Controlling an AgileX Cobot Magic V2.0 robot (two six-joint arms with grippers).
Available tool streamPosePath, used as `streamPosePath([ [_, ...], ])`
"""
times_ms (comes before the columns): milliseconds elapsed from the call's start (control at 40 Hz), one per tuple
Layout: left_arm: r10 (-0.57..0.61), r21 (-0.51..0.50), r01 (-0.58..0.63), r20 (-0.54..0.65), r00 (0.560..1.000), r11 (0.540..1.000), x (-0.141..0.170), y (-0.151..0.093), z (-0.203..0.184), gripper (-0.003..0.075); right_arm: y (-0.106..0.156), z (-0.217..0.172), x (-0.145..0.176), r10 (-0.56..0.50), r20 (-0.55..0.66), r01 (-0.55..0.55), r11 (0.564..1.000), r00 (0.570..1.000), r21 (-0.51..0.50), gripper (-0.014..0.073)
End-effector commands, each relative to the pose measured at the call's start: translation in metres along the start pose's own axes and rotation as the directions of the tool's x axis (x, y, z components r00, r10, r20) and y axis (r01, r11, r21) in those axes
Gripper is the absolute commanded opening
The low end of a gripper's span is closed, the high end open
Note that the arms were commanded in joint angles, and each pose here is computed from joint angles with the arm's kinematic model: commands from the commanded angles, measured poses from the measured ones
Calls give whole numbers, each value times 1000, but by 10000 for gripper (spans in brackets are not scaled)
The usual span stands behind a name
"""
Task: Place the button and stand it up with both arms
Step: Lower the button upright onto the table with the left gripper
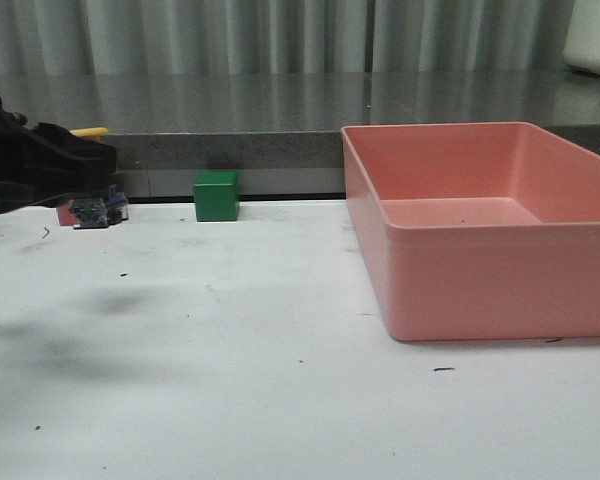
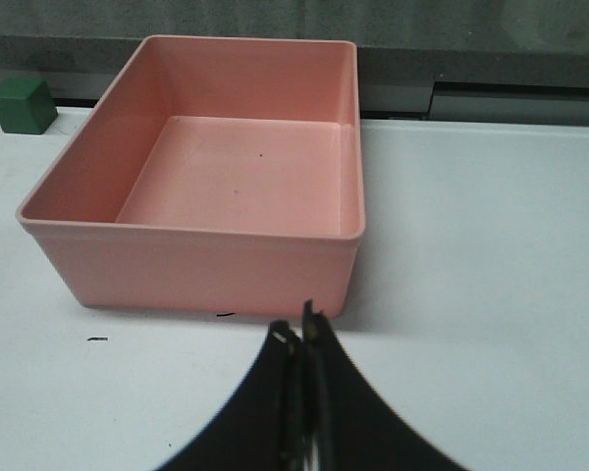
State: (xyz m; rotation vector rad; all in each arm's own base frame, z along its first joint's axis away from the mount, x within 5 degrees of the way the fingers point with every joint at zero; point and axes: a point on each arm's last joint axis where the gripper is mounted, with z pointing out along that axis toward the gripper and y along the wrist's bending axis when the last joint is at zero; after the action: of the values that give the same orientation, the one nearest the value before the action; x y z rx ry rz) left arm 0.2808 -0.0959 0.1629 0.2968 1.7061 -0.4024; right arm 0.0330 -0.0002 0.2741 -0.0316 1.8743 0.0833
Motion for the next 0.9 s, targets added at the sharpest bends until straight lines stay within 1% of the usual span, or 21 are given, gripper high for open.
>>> streamPosePath([
  [0,-4,25,-1,193,981,1000,-17,-1,4,117,0,-2,-13,-15,83,15,1000,996,5,-61],
  [250,-16,4,16,127,992,1000,9,4,12,117,0,-2,-13,-15,83,15,1000,996,5,-61],
  [451,46,-12,-45,79,996,999,24,6,15,117,0,-2,-13,-15,83,15,1000,996,5,-61],
  [601,28,-49,-25,52,998,998,33,10,17,117,0,-2,-13,-15,83,15,1000,996,5,-61],
  [876,22,-51,-21,19,1000,998,43,11,17,117,0,-2,-13,-15,83,15,1000,996,5,-61],
])
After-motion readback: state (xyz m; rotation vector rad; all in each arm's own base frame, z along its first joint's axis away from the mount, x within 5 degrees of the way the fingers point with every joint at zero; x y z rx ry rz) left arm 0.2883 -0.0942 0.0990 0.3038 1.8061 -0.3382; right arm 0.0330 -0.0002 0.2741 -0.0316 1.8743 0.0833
